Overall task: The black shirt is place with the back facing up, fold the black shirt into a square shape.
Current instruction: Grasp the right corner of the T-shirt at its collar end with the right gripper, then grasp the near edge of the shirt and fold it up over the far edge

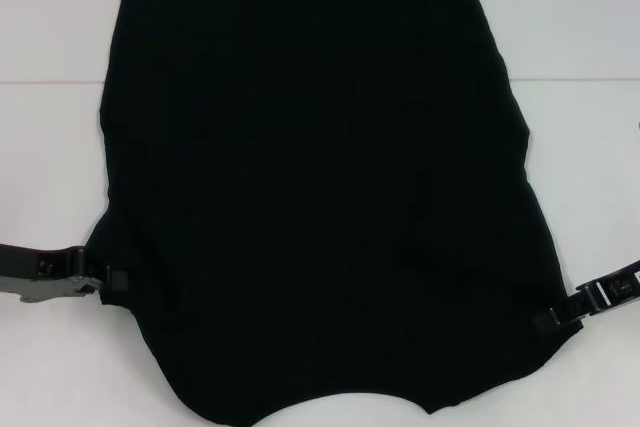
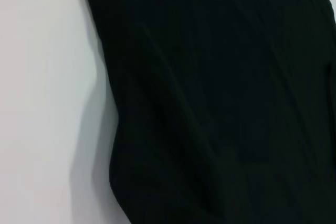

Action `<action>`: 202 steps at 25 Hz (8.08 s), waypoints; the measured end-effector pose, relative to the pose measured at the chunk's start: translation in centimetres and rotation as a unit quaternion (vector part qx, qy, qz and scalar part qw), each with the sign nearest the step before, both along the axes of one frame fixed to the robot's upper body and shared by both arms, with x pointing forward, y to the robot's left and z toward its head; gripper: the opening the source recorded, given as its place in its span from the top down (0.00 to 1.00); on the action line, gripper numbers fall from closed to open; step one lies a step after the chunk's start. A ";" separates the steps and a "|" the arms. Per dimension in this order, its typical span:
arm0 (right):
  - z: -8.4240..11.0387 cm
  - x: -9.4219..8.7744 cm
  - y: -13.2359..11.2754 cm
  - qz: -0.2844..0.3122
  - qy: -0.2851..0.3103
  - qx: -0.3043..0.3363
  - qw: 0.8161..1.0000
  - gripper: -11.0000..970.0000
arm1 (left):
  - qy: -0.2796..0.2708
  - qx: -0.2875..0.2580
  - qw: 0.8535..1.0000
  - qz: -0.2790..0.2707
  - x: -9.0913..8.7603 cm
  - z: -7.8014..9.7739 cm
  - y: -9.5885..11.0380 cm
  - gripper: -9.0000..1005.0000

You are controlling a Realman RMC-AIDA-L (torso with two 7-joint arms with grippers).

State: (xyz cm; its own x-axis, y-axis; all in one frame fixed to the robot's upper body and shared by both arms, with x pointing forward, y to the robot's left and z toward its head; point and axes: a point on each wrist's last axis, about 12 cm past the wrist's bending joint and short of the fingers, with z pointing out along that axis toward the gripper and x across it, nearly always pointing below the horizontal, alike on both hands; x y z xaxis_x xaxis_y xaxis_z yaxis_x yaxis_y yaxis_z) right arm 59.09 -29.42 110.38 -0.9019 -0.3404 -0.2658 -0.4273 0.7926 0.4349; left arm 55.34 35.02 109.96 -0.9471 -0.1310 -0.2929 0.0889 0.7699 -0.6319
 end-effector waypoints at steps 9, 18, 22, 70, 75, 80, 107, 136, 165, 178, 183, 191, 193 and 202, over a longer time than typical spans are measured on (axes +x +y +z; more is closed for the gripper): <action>0.1 0.0 0.0 -0.002 0.000 0.002 1.000 0.55 | 0.000 -0.001 1.000 -0.005 0.0 0.0 -0.1 0.95; 1.0 -0.5 -0.7 -0.017 -0.011 0.029 0.999 0.90 | -0.016 -0.022 0.999 -0.035 -0.3 0.4 -0.6 0.95; 1.2 -1.0 -1.0 -0.020 -0.001 0.041 0.999 0.93 | -0.010 -0.021 0.998 -0.050 -0.5 0.7 -0.6 0.95; 2.4 4.7 -1.7 -0.215 -0.154 0.090 0.960 0.93 | -0.116 0.096 0.988 0.042 10.3 1.9 -8.3 0.95; 0.8 6.4 -0.2 -0.243 -0.181 0.055 0.951 0.93 | -0.142 0.125 0.981 0.048 10.7 1.2 -9.7 0.95; -0.1 7.2 0.9 -0.256 -0.209 0.028 0.943 0.93 | -0.155 0.132 0.977 0.060 11.1 1.3 -9.6 0.95; 0.6 9.2 3.6 -0.255 -0.277 -0.008 0.926 0.92 | -0.235 0.195 0.950 0.060 13.0 3.0 -10.6 0.95; 5.1 7.7 1.6 -0.178 -0.206 0.063 0.960 0.92 | -0.239 0.136 0.961 0.035 9.6 7.1 -7.3 0.95; 2.7 11.4 7.1 -0.197 -0.383 -0.048 0.901 0.92 | -0.280 0.177 0.940 0.087 13.0 3.7 -10.6 0.95; 2.6 11.7 5.6 -0.218 -0.391 -0.068 0.892 0.93 | -0.310 0.207 0.922 0.101 14.1 3.5 -11.7 0.95; 3.0 12.0 5.4 -0.215 -0.398 -0.076 0.888 0.92 | -0.315 0.209 0.921 0.094 14.6 3.9 -12.7 0.95; 2.1 11.7 5.7 -0.207 -0.401 -0.096 0.887 0.92 | -0.311 0.216 0.922 0.085 14.4 3.4 -12.9 0.95; 2.1 11.7 5.6 -0.204 -0.398 -0.095 0.889 0.92 | -0.311 0.220 0.922 0.072 14.4 3.3 -13.2 0.95; 3.6 12.1 6.0 -0.176 -0.379 -0.066 0.906 0.68 | -0.266 0.175 0.945 0.078 14.8 4.4 -13.4 0.83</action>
